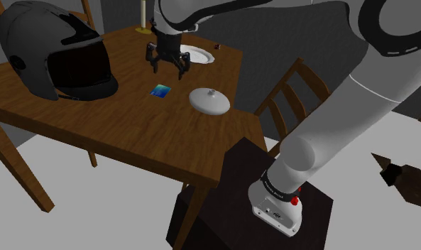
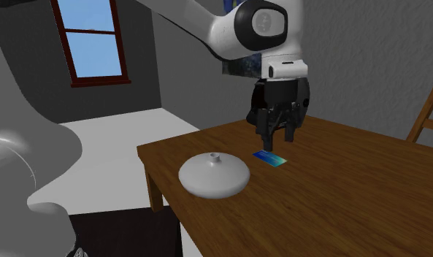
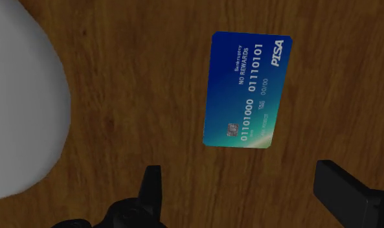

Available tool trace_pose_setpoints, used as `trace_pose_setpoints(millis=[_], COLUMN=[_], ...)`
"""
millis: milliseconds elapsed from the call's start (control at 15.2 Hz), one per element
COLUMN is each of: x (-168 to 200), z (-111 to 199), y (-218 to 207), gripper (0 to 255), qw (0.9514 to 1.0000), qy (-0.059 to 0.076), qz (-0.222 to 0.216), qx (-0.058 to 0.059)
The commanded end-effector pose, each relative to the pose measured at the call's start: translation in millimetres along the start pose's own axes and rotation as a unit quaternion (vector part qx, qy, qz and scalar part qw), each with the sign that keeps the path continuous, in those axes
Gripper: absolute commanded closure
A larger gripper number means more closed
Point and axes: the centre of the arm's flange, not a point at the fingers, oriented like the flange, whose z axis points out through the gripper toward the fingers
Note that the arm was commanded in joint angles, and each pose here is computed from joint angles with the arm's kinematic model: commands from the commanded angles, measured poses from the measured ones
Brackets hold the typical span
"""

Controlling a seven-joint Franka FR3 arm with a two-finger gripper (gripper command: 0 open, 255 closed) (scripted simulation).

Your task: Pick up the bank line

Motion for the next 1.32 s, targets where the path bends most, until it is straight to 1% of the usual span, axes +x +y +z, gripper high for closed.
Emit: trace_pose_setpoints(millis=[0,462,594,660,1254], x=[7,2,1,2,2], z=[5,45,45,45,45], y=[-10,-12,-12,-12,-12], gripper=[0,0,0,255,255], qw=[0.9992,0.9992,0.9992,0.9992,0.9992], qy=[0.008,0.008,0.008,0.008,0.008], qz=[0.038,0.038,0.038,0.038,0.038], qx=[-0.004,-0.004,-0.004,-0.004,-0.004])
